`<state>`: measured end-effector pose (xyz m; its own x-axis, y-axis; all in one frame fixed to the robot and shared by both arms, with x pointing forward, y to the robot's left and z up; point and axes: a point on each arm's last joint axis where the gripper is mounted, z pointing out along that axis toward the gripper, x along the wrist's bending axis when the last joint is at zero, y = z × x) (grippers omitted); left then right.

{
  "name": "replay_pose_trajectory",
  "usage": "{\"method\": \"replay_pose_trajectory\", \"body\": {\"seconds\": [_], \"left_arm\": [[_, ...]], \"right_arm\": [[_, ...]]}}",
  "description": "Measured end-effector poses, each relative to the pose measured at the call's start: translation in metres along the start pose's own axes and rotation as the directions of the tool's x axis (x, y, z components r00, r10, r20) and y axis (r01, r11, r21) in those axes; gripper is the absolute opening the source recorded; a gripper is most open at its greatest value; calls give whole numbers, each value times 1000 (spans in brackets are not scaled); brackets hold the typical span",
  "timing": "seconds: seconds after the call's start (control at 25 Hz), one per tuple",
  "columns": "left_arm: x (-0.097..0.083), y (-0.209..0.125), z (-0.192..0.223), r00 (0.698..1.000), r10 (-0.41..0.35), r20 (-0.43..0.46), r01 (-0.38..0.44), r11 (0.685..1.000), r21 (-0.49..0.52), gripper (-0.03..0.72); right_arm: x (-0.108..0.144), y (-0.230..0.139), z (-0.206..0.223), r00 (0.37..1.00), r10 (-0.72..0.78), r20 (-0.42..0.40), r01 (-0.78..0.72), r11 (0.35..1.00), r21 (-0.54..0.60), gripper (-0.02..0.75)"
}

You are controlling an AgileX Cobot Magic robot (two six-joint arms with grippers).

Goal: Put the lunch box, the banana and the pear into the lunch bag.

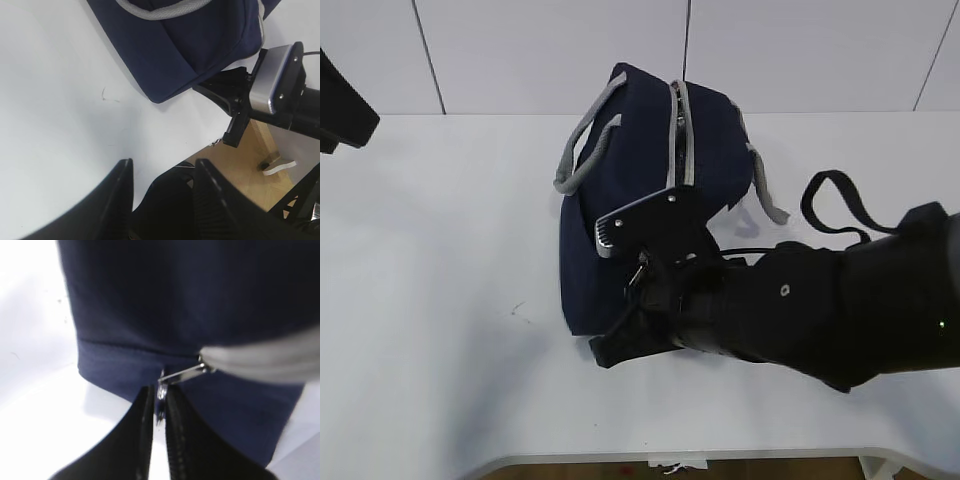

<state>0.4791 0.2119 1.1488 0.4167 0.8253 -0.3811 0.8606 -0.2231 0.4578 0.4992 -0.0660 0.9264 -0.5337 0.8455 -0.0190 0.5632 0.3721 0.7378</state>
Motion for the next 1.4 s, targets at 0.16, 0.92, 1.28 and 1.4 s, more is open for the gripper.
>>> {"method": "replay_pose_trajectory", "body": {"seconds": [0.16, 0.92, 1.28, 1.4], "left_arm": [[0, 0, 0, 1000, 0, 0, 0, 1000, 0, 307], [0, 0, 0, 1000, -1, 4, 1, 1000, -1, 307], [-1, 0, 0, 1000, -2, 6, 2, 1000, -1, 307], [-1, 0, 0, 1000, -2, 6, 2, 1000, -1, 307]], "right_arm": [[0, 3, -3, 1000, -6, -1, 6, 1000, -12, 52], [1, 3, -5, 1000, -3, -13, 3, 1000, -7, 1], [1, 24, -35, 994, 92, -58, -96, 993, -68, 1], [0, 29, -43, 992, 110, -66, -115, 989, -88, 1]]}}
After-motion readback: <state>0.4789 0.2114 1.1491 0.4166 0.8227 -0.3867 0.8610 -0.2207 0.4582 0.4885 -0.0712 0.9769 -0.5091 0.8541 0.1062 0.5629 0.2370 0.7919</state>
